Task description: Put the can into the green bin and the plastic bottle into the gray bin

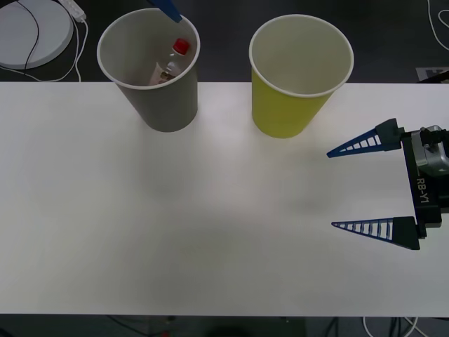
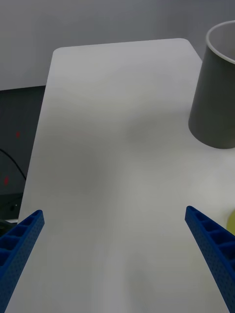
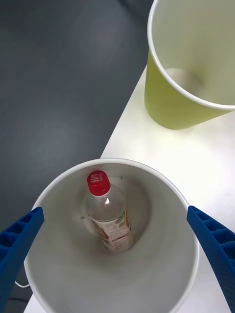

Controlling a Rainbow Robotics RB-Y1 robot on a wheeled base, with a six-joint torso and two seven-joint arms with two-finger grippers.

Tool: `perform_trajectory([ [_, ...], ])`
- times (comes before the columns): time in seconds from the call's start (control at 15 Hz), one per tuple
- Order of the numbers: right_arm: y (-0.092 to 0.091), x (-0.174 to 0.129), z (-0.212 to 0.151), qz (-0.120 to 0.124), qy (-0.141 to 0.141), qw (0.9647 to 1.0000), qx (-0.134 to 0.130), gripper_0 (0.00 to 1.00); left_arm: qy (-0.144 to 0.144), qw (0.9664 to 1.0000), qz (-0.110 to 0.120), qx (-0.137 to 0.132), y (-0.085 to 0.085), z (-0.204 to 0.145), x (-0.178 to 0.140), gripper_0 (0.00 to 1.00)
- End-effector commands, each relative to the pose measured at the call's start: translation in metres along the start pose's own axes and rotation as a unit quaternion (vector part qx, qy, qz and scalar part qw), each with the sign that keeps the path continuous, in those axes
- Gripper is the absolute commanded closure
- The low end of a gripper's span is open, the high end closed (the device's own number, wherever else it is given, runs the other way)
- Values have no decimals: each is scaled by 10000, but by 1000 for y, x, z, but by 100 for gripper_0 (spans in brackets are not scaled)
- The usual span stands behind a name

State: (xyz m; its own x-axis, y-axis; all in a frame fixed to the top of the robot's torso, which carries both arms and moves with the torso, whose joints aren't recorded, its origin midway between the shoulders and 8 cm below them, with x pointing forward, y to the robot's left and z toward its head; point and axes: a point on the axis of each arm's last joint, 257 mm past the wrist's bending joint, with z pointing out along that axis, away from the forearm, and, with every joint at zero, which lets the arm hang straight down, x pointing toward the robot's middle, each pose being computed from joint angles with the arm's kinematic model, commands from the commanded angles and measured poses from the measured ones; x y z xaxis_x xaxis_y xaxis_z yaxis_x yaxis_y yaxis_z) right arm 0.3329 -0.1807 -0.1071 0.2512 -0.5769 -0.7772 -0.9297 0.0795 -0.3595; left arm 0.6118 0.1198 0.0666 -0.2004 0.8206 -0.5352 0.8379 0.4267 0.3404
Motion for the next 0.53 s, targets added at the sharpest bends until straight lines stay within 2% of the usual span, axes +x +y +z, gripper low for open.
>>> perform_trajectory([
  [0.07, 0, 0, 0, -1, 0, 10000, 0, 0, -63, 9999, -43, 105, -3, 2, 4, 0],
  [0.27, 0, 0, 0, -1, 0, 10000, 0, 0, -142, 9997, 17, 173, -7, -1, 17, 0],
  [0.53, 0, 0, 0, -1, 0, 10000, 0, 0, -224, 9994, 70, 238, -11, -15, 50, 0],
])
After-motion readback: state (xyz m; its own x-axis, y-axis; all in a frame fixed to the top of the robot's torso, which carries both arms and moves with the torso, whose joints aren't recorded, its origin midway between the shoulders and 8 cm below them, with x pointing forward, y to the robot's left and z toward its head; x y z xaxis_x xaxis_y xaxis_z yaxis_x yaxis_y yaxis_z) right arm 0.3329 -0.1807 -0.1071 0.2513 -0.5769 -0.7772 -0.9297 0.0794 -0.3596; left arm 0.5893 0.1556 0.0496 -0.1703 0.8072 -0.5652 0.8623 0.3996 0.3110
